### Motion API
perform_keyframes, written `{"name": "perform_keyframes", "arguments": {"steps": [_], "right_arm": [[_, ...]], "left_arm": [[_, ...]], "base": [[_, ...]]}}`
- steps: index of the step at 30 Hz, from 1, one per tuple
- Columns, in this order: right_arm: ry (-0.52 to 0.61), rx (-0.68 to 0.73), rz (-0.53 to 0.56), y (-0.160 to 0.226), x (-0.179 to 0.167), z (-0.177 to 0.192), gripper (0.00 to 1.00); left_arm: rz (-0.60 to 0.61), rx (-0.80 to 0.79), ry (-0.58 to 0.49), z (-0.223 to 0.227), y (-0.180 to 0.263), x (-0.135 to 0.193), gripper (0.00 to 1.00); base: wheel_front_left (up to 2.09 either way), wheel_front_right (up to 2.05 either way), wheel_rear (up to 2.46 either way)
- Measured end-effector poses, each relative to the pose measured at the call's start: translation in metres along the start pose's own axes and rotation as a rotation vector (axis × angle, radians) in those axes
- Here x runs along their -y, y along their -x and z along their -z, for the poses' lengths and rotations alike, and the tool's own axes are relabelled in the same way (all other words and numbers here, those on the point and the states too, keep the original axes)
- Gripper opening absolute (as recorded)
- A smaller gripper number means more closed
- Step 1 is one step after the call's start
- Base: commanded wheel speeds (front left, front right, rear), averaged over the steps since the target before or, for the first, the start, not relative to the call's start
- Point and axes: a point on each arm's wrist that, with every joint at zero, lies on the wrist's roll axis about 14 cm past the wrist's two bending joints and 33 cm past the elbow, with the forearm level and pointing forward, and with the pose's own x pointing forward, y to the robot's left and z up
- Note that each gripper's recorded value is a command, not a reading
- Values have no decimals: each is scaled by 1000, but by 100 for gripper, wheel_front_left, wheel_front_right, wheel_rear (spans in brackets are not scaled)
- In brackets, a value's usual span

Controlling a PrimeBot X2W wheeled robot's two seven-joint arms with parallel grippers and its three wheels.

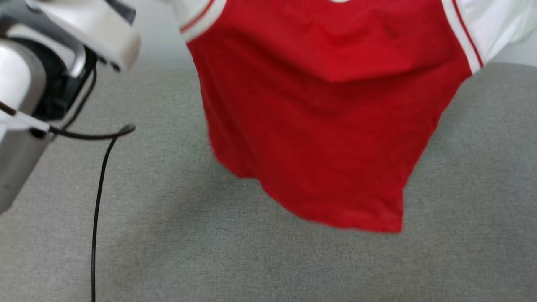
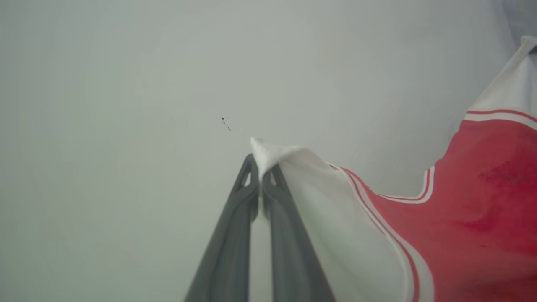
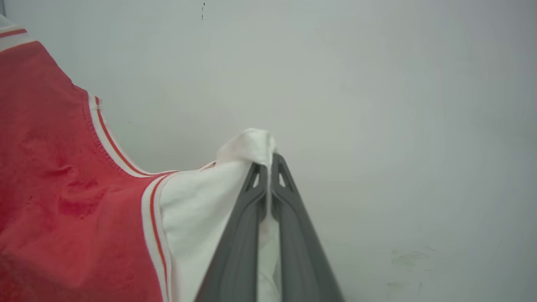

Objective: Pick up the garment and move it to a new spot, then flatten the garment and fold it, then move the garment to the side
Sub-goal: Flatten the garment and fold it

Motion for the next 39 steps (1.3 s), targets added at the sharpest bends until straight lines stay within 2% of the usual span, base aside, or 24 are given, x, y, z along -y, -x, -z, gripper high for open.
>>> {"name": "perform_keyframes", "arguments": {"steps": [3, 9, 21, 30, 39], "right_arm": [[2, 24, 7, -12, 2, -12, 0], [29, 45, 42, -48, 15, -24, 0], [97, 66, 123, -132, 44, -17, 0], [154, 135, 204, -168, 74, -18, 0], [143, 91, 170, -188, 60, 25, 0]], "left_arm": [[-5, 54, 3, -13, -15, -4, 0], [-9, 74, -10, -9, -50, -14, 0], [-74, 63, -36, 40, -125, -58, 0], [-122, 88, -4, 73, -158, -73, 0], [-130, 25, 65, 132, -157, -67, 0]], "base": [[0, 0, 0], [0, 0, 0], [0, 0, 0], [0, 0, 0], [0, 0, 0]]}}
